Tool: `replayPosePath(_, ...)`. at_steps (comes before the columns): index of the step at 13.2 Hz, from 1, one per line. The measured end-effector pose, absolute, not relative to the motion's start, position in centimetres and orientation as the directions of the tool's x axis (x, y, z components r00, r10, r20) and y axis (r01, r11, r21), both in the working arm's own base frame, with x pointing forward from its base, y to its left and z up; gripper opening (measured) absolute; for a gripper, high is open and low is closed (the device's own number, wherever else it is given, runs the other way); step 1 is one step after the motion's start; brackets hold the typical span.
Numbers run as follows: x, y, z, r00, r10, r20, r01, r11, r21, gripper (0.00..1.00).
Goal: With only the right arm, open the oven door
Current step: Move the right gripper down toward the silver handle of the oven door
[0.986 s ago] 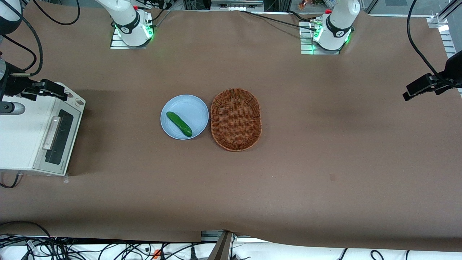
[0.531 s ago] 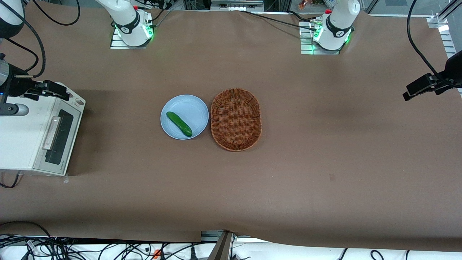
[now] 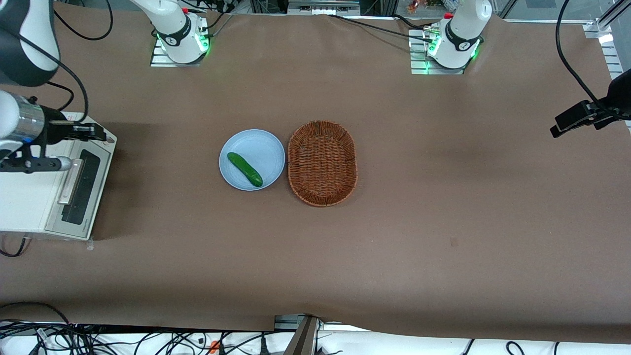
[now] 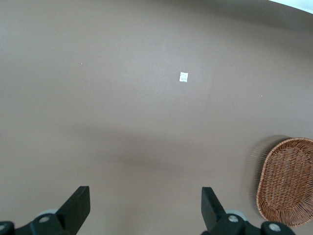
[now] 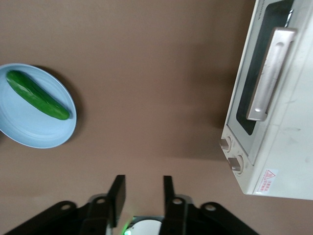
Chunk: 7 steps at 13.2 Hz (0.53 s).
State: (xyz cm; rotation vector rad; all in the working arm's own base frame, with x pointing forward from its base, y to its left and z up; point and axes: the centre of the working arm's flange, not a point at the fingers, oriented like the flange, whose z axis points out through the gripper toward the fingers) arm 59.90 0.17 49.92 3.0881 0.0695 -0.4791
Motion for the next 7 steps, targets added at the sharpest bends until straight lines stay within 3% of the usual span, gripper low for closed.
replayPosePath(2,60.4,0.7,47.1,0.934,0.060,-0.351,0.077,-0.996,0.035,0.05)
replayPosePath(3,60.7,0.9,45.8,0.926,0.064,-0.372,0.087,-0.995,0.044,0.01)
replayPosePath(7,62.0,-0.4,40.8,0.904,0.072,-0.421,0.149,-0.977,0.153,0.01)
